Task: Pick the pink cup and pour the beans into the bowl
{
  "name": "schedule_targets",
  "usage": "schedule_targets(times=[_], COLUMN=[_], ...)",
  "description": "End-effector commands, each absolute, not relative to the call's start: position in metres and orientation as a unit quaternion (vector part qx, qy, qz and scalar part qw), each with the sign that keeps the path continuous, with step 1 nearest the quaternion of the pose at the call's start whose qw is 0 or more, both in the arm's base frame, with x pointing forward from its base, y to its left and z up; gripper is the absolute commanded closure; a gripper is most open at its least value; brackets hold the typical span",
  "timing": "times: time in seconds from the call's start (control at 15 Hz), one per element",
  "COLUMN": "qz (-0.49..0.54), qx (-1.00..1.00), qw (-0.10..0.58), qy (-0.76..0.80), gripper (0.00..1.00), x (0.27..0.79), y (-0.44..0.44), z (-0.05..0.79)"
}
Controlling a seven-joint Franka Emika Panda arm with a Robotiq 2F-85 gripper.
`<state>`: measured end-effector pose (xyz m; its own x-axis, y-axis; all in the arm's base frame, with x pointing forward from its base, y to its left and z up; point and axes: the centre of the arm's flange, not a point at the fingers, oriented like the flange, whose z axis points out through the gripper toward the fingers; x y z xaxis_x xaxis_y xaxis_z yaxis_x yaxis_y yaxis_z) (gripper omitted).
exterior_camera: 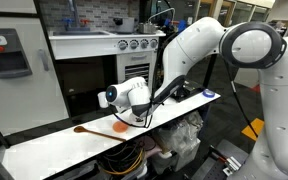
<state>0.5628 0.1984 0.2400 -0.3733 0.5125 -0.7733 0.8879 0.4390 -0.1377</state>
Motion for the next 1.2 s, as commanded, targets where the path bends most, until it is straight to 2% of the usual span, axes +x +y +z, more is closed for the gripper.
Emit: schedule_targets(times=[0.0, 1.13], qz=[-0.288, -0.303], qx=[0.448, 0.431], qw=[0.354, 0.409], qy=[0.769, 0.746], gripper=[0.52, 0.52], x=[0.5731, 0.5781], y=[0.2025, 0.2093], z=[0.2344, 0.2281])
